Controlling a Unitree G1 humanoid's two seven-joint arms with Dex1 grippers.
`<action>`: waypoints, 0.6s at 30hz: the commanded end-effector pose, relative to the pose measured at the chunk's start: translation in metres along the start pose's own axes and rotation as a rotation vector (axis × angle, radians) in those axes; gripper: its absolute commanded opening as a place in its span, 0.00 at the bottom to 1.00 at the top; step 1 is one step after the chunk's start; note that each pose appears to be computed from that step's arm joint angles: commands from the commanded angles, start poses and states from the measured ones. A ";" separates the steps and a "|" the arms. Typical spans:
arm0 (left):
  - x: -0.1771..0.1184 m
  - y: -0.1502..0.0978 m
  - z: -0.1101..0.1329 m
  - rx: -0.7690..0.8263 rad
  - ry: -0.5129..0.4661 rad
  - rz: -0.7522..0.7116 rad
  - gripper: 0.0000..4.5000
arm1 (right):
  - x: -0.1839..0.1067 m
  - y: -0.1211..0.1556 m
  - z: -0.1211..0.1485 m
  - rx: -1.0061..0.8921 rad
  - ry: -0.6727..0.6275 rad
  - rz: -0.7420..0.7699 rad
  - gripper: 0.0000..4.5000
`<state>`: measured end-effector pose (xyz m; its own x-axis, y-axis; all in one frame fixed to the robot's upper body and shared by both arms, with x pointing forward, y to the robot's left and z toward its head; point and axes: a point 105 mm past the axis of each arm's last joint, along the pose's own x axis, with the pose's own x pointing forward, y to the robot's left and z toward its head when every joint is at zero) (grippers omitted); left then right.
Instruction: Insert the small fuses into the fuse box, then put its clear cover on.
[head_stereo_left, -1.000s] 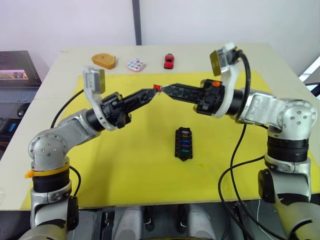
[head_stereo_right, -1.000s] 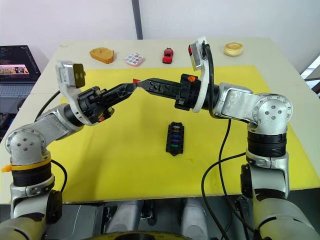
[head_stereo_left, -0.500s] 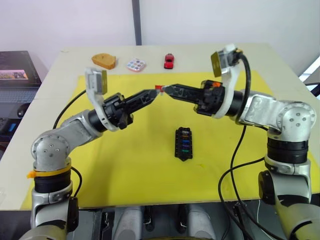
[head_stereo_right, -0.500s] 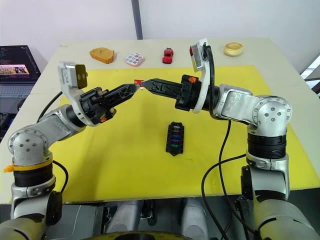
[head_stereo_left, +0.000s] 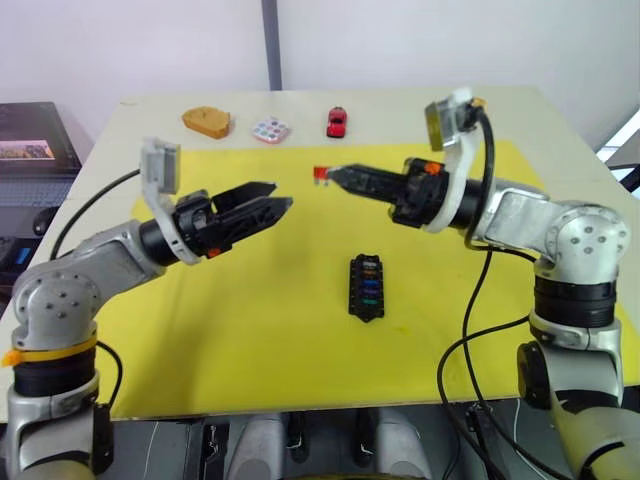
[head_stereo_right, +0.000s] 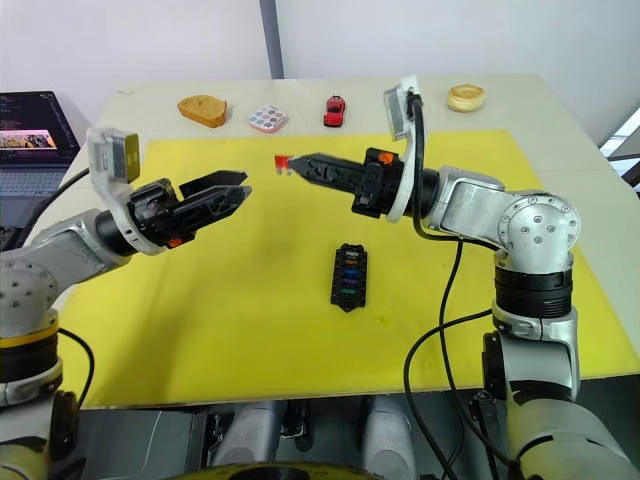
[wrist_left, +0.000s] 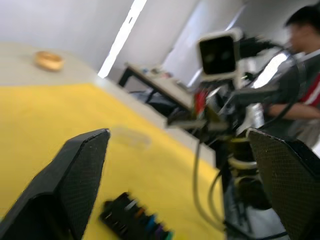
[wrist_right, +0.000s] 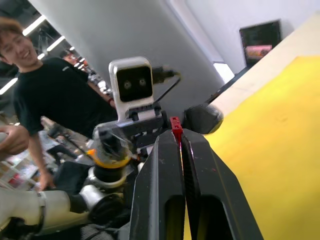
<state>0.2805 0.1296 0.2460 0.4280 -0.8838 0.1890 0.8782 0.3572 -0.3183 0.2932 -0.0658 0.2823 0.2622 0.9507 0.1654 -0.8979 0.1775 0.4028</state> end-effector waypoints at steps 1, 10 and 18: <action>-0.008 0.003 0.000 0.167 0.058 0.055 0.99 | -0.013 0.003 0.010 -0.212 -0.016 0.000 0.00; 0.000 0.018 -0.016 0.301 0.223 -0.014 0.99 | -0.035 -0.025 0.014 -0.425 0.032 0.009 0.00; 0.009 0.011 -0.048 0.278 0.309 -0.122 0.99 | -0.072 -0.059 -0.038 -0.484 0.206 -0.051 0.00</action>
<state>0.2886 0.1157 0.1978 0.3029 -0.9490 -0.0878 0.9477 0.3096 -0.0774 0.3154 -0.1325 0.2065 0.2855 0.9576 -0.0390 -0.9581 0.2861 0.0129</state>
